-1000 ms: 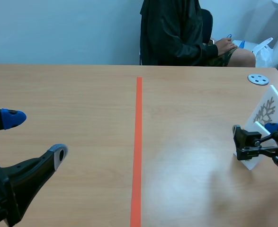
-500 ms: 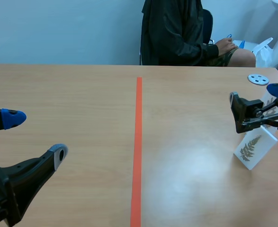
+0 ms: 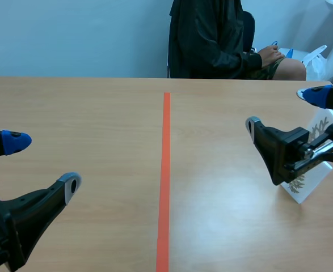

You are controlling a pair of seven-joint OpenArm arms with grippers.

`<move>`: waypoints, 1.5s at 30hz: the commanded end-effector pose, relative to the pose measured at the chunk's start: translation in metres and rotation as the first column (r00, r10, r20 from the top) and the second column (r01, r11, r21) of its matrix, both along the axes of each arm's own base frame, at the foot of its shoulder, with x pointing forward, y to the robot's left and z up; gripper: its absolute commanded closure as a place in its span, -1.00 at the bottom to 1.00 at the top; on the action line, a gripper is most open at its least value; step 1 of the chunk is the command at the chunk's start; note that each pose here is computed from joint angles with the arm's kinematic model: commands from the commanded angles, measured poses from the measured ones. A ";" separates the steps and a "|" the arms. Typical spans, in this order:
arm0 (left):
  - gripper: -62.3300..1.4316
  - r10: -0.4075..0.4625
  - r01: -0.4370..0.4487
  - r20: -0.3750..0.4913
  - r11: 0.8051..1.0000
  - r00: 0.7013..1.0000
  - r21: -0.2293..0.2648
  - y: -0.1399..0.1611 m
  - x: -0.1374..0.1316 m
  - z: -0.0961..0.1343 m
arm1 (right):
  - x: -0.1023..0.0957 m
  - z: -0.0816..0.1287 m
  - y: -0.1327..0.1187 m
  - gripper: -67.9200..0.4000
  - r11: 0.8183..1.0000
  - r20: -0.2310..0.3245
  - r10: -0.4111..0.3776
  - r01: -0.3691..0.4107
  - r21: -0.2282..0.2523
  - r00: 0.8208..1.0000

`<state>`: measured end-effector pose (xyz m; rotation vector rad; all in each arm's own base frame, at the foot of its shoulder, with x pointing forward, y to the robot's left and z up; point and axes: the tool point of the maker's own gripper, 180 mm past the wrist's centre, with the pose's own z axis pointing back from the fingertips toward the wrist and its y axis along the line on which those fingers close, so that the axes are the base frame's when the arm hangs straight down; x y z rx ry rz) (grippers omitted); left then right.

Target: Sort the leaf by its shape. The table is split by an orange tape line. A compound leaf with several leaflets goes to the left side, a simple leaf with one blade goes to the right side. Return to the home posture when a red brick is placed on the table.

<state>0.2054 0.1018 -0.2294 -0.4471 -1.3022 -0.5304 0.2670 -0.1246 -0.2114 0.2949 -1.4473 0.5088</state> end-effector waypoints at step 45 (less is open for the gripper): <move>-1.00 -0.005 0.006 0.030 0.999 1.000 -0.032 -0.006 0.001 0.010 | -0.044 -0.023 0.048 -1.00 0.995 -0.210 0.101 -0.103 0.003 0.972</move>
